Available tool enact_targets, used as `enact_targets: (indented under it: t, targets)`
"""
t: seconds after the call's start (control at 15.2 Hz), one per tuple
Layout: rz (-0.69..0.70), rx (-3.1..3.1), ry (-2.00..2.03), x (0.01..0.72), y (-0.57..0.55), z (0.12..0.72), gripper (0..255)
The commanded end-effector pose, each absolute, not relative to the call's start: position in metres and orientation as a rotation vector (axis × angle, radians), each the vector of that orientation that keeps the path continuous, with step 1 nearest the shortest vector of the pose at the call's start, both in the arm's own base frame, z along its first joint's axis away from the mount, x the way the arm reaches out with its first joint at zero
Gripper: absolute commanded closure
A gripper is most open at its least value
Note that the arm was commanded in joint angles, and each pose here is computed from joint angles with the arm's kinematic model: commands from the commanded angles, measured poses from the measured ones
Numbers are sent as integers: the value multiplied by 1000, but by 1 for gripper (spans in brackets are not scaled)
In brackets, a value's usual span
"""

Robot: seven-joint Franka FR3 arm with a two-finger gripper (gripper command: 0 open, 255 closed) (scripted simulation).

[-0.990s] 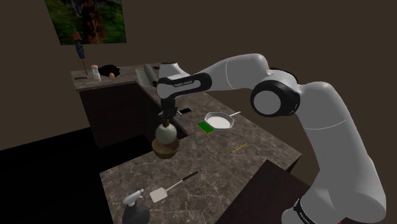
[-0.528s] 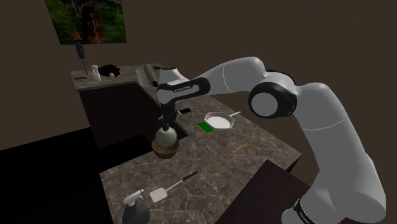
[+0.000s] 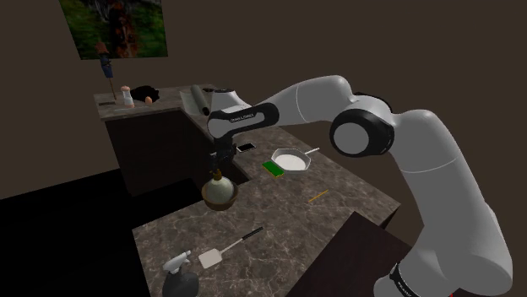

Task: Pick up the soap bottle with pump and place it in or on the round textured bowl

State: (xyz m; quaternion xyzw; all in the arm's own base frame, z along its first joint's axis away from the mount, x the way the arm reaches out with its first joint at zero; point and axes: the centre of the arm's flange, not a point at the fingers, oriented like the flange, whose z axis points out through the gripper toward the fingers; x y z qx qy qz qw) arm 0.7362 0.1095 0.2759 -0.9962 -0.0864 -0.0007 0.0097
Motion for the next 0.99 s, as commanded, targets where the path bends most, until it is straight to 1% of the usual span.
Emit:
enact_targets:
  t: [0.0,0.13,0.4,0.92]
  targets:
    - [-2,-3111,-270,736,110,276,0]
    - [-2,-3111,-270,736,109,276,0]
    - [-2,-3111,-270,736,109,326,0]
    - [-2,-3111,-270,736,109,326,0]
